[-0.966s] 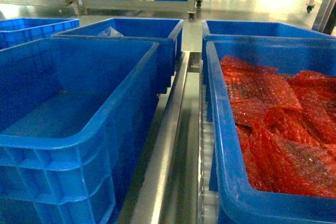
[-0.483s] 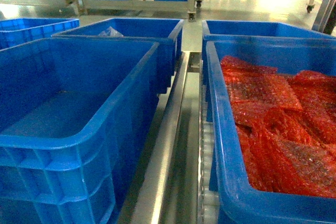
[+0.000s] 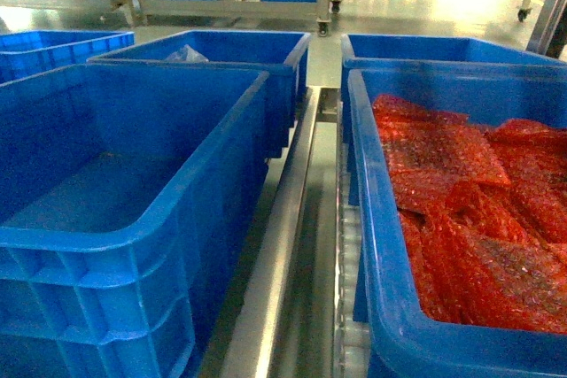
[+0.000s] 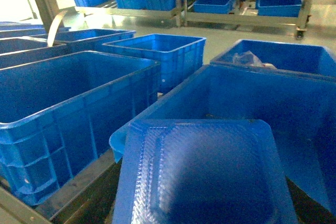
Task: Pick blue part to blue bin on bottom shelf
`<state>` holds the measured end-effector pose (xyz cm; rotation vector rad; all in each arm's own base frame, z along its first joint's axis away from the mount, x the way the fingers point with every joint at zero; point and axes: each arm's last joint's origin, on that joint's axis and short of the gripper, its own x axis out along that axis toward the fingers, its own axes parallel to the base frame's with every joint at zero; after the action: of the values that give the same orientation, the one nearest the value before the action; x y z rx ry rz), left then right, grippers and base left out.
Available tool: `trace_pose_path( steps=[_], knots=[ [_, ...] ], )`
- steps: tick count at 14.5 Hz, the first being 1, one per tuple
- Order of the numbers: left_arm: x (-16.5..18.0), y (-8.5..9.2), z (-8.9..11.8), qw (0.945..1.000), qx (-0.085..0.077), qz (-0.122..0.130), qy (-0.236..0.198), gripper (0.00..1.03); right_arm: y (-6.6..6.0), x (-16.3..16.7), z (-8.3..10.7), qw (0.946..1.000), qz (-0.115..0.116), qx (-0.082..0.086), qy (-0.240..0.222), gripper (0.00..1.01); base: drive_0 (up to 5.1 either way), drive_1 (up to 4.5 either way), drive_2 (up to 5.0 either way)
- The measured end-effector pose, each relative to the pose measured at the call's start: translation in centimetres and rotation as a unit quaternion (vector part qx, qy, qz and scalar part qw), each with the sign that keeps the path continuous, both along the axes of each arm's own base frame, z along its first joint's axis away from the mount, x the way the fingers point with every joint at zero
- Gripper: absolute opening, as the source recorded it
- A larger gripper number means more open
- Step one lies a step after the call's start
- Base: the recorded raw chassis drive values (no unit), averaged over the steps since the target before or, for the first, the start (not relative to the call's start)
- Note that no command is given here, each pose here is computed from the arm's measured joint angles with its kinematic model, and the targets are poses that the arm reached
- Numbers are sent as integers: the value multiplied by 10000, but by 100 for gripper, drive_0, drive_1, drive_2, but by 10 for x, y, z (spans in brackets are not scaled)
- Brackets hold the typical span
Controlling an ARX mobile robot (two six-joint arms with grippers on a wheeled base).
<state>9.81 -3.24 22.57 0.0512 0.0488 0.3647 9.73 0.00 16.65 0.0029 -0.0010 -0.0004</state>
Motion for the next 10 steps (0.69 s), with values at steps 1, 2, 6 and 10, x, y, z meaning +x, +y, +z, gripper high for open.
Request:
trace_pose_path(
  steps=[1, 2, 6, 10],
  knots=[
    [7, -1, 7, 9997, -105, -162, -145, 43, 0, 0, 0, 10000, 2, 0, -2, 98, 0, 0, 0],
    [31, -1, 15, 9994, -138, -291, -109, 43, 0, 0, 0, 10000, 0, 0, 2, 98, 0, 0, 0],
    [117, -23, 6, 9922, -344, -1136, 381, 43, 0, 0, 0, 10000, 0, 0, 0, 98, 0, 0, 0],
    [135, -29, 2, 9921, -384, -1105, 459, 90, 0, 0, 0, 10000, 0, 0, 0, 98, 0, 0, 0]
  ],
)
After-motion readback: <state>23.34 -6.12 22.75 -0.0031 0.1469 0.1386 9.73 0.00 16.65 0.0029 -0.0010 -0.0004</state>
